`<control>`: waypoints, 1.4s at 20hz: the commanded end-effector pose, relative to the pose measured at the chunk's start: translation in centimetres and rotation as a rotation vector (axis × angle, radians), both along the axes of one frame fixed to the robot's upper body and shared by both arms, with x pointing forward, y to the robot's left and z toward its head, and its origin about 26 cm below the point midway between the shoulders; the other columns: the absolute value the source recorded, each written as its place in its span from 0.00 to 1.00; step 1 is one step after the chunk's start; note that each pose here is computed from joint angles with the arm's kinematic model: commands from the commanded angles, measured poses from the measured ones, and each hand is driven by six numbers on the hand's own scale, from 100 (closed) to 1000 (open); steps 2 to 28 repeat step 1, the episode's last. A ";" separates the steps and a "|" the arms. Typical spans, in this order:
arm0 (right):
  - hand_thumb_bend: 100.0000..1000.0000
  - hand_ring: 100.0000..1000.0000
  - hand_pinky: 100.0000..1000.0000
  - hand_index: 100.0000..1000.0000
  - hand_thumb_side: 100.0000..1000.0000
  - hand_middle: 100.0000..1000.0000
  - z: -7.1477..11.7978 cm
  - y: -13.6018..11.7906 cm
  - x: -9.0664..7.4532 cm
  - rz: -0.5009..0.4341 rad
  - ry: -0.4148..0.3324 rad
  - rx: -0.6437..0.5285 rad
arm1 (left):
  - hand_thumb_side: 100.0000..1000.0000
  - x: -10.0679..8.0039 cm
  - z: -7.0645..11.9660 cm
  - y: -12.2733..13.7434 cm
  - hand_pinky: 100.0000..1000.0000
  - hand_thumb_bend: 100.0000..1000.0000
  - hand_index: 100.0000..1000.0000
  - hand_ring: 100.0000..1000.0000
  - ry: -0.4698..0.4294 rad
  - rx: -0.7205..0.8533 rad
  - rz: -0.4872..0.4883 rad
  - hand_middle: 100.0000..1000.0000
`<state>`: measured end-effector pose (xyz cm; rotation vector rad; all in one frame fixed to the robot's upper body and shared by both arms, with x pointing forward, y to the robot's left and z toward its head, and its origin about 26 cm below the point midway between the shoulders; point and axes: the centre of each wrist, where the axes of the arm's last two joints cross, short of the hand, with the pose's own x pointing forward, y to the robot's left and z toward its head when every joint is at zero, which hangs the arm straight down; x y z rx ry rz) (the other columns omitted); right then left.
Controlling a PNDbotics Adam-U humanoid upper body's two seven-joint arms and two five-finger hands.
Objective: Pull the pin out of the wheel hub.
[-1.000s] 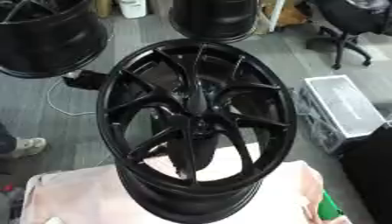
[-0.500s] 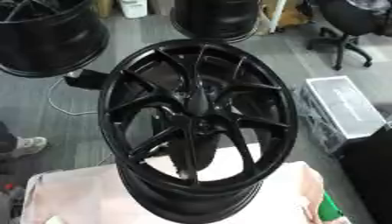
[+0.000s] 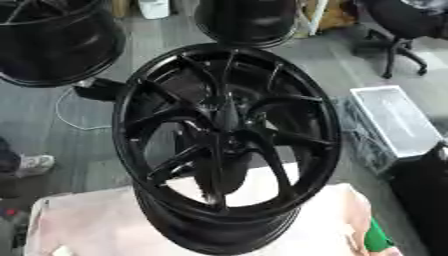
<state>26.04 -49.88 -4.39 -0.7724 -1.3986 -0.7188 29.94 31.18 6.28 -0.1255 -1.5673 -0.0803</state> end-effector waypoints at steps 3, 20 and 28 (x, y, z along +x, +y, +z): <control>0.43 0.41 0.41 0.88 0.22 0.70 4.3 3.8 3.6 0.081 -0.198 -0.091 | 0.99 0.2 0.9 -0.1 0.45 0.22 0.65 0.54 -0.035 0.002 -0.007 0.61; 0.43 0.41 0.41 0.88 0.22 0.70 4.3 3.8 3.6 0.081 -0.198 -0.091 | 0.99 0.2 0.9 -0.1 0.45 0.22 0.65 0.54 -0.035 0.002 -0.007 0.61; 0.43 0.41 0.41 0.88 0.22 0.70 4.3 3.8 3.6 0.081 -0.198 -0.091 | 0.99 0.2 0.9 -0.1 0.45 0.22 0.65 0.54 -0.035 0.002 -0.007 0.61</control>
